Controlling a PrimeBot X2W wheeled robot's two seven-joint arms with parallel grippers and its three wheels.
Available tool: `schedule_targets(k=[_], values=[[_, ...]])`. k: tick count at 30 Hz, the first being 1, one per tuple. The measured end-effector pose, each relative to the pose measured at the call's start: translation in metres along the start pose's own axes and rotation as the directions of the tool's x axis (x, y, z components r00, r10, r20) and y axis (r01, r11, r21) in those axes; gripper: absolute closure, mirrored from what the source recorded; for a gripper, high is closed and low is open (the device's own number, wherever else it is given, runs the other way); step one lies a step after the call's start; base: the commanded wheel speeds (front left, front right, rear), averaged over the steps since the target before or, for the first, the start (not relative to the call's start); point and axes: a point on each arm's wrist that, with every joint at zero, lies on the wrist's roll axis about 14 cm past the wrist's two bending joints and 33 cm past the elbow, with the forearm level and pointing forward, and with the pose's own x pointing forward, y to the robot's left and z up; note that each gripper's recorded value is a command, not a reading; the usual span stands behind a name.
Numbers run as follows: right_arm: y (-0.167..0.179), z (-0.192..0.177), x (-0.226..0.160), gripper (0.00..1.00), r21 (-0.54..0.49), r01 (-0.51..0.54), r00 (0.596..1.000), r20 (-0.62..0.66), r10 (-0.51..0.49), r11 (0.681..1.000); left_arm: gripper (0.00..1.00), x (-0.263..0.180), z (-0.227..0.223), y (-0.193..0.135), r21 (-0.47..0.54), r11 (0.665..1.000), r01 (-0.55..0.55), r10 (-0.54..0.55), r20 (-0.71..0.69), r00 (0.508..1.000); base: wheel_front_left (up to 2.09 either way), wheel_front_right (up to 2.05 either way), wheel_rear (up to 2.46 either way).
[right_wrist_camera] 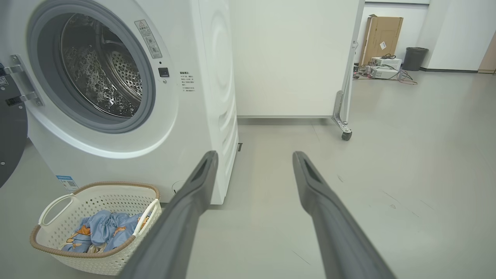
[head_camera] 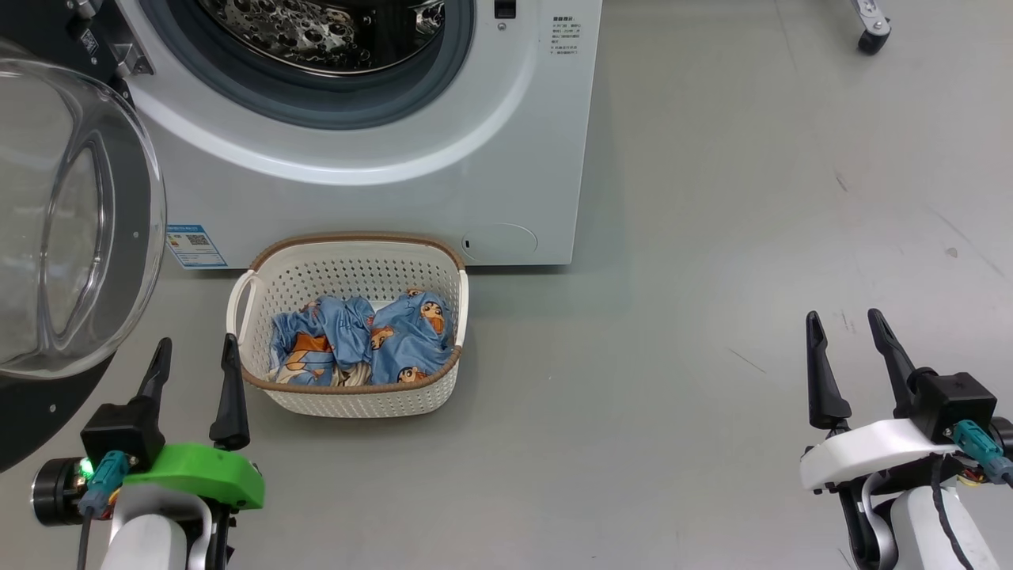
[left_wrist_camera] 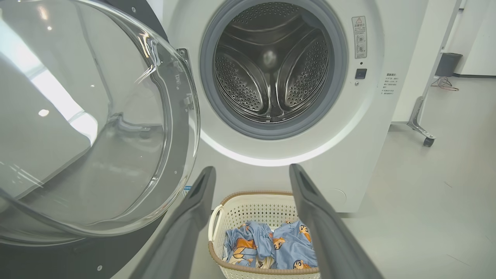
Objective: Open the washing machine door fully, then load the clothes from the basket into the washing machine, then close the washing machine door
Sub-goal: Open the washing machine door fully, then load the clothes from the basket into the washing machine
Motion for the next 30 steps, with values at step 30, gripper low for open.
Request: schedule_targets(k=[30], values=[[0.0071,-0.0044,0.0042,0.00,0.006,-0.019,1.000,-0.013,0.019,1.000,0.00,-0.0049,-0.0028,0.0091,0.015,0.999,-0.028,0.028,-0.010,1.000,0.36,-0.36,0.00]])
